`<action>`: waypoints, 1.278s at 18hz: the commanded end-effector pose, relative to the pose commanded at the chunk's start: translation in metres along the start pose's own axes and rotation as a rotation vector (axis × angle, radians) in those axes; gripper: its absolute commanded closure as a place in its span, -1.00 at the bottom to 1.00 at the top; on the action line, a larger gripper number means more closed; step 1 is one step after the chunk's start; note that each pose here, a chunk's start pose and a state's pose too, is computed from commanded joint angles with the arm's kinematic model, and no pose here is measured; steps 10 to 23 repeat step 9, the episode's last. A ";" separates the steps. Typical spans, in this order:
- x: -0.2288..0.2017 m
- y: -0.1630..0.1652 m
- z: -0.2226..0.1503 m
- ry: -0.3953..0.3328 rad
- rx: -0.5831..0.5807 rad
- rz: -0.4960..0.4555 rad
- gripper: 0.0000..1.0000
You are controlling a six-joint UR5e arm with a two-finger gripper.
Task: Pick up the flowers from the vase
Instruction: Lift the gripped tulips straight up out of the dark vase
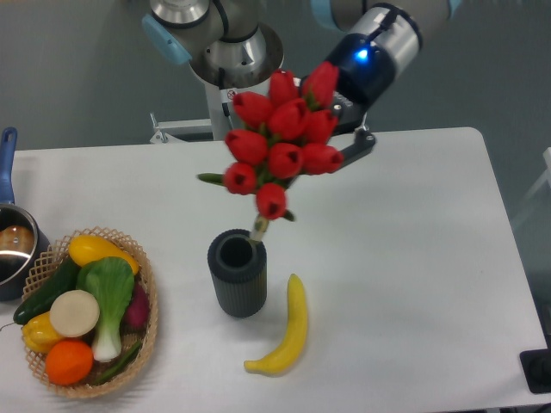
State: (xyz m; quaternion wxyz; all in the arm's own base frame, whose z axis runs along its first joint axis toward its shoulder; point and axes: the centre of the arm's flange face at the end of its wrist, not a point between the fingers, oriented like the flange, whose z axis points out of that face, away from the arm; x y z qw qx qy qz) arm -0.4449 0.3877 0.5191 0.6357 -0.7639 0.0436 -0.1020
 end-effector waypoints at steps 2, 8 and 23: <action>-0.014 0.009 -0.004 -0.010 -0.001 0.026 0.07; -0.041 0.025 -0.028 -0.055 0.000 0.061 0.06; -0.042 0.026 -0.028 -0.056 0.000 0.065 0.06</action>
